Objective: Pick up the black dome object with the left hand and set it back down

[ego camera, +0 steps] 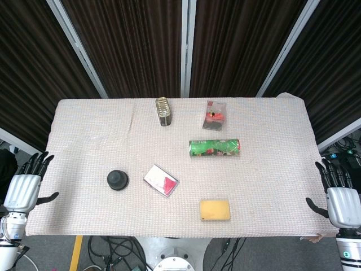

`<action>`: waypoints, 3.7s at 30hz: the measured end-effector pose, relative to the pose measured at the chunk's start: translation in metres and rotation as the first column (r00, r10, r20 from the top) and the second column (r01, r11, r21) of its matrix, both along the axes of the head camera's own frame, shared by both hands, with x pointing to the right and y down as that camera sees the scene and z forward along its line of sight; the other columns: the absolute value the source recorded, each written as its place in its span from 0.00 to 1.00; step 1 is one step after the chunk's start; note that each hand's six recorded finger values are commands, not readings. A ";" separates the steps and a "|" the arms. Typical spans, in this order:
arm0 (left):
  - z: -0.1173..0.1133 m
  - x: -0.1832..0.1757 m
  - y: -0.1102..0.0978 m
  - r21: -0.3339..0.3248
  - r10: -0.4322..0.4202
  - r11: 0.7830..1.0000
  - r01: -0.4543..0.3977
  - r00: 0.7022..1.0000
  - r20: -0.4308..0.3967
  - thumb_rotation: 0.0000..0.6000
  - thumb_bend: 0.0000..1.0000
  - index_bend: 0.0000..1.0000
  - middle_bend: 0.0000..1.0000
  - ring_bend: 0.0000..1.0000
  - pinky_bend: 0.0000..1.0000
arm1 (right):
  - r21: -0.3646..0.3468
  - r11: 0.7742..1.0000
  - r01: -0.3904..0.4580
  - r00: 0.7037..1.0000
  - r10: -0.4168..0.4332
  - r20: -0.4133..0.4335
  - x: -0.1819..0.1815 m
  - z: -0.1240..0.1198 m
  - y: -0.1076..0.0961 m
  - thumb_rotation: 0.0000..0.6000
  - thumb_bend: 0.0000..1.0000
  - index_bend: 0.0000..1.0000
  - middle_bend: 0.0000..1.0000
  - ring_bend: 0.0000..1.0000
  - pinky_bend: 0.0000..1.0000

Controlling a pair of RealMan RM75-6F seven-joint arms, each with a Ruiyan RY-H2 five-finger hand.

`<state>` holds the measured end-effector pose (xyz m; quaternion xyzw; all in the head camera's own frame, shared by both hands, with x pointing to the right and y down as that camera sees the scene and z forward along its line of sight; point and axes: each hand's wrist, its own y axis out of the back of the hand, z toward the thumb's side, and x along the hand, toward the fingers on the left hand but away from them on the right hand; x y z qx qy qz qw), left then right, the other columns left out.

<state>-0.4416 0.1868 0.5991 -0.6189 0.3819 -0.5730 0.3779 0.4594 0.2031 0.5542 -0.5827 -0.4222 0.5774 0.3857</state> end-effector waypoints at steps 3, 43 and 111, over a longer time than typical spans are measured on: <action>0.001 -0.001 0.000 -0.006 -0.001 1.000 0.001 1.000 -0.002 1.00 0.00 0.08 0.04 0.00 0.17 | -0.001 1.000 0.001 1.000 -0.001 0.001 0.000 0.000 0.000 1.00 0.10 0.00 0.00 0.00 0.00; 0.097 0.093 -0.001 -0.227 0.066 0.966 -0.126 0.965 -0.254 1.00 0.00 0.08 0.07 0.00 0.18 | -0.008 0.998 0.056 0.998 -0.056 0.007 -0.021 0.000 -0.003 1.00 0.10 0.00 0.00 0.00 0.00; 0.159 0.132 -0.016 -0.299 0.066 0.944 -0.141 0.967 -0.248 1.00 0.13 0.12 0.26 0.01 0.21 | -0.027 0.999 0.020 1.000 -0.020 -0.012 -0.008 0.010 -0.004 1.00 0.10 0.00 0.00 0.00 0.00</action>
